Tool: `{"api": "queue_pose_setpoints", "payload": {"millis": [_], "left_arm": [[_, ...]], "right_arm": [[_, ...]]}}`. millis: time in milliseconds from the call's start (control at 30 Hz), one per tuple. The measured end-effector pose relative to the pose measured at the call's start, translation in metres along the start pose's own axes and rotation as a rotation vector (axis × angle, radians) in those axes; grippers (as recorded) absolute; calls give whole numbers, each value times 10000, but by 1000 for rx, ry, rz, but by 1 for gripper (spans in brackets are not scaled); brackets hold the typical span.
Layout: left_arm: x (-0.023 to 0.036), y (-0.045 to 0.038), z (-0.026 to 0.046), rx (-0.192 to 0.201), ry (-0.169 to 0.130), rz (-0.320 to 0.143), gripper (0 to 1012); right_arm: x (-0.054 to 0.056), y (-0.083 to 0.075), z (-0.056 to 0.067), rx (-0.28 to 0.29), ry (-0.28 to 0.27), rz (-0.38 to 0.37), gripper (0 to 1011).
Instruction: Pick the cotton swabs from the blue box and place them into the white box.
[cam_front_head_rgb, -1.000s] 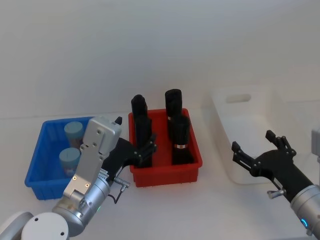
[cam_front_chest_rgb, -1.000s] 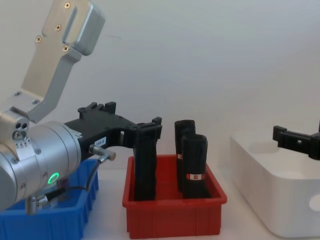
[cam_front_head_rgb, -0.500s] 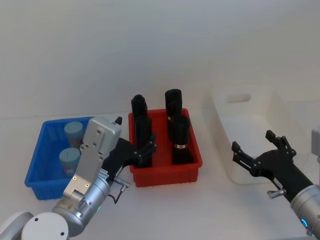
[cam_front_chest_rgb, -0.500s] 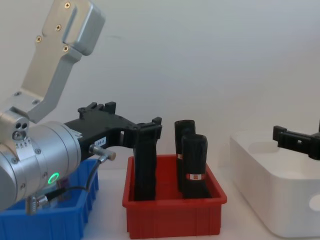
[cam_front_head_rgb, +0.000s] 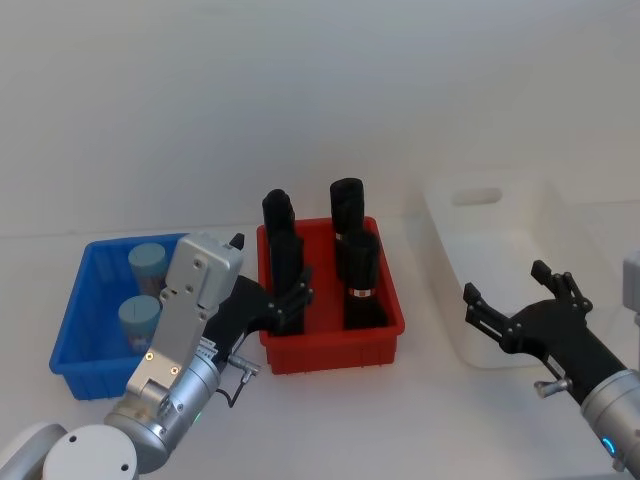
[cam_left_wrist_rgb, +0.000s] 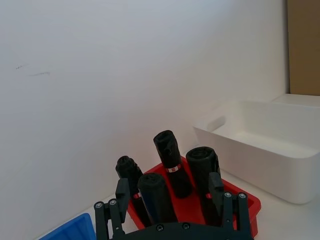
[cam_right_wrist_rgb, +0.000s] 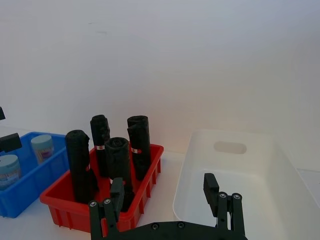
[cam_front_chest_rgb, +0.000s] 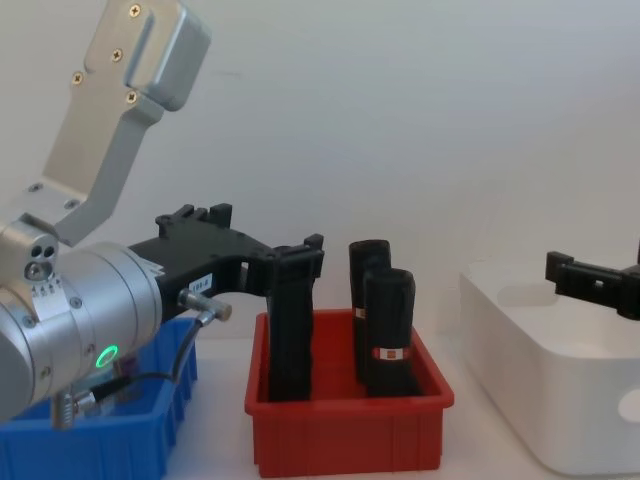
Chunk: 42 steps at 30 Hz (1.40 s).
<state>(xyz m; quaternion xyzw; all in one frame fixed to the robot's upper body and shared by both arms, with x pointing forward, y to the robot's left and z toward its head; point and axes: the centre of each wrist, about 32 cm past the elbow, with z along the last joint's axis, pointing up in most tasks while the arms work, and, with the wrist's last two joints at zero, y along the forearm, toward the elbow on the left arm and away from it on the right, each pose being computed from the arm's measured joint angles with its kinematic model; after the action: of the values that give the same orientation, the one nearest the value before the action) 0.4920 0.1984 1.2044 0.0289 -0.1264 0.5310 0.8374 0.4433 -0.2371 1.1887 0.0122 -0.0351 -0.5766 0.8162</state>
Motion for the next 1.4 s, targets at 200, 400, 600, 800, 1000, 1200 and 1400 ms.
{"api": "queue_pose_setpoints", "payload": {"millis": [200,400,600,800,1000,1200,1400], "left_arm": [[0,0,0,0,0,0,1004],[0,0,0,0,0,0,1004],[0,0,0,0,0,0,1004],[0,0,0,0,0,0,1004],[0,0,0,0,0,0,1004],[5,0,-2,1,0,1,1004],[30,-8,-18,5,1,8,1004]], "right_arm": [[0,0,0,0,0,0,1002],[0,0,0,0,0,0,1002],[0,0,0,0,0,0,1002],[0,0,0,0,0,0,1002],[0,0,0,0,0,0,1002],[0,0,0,0,0,0,1002],[0,0,0,0,0,0,1002]]}}
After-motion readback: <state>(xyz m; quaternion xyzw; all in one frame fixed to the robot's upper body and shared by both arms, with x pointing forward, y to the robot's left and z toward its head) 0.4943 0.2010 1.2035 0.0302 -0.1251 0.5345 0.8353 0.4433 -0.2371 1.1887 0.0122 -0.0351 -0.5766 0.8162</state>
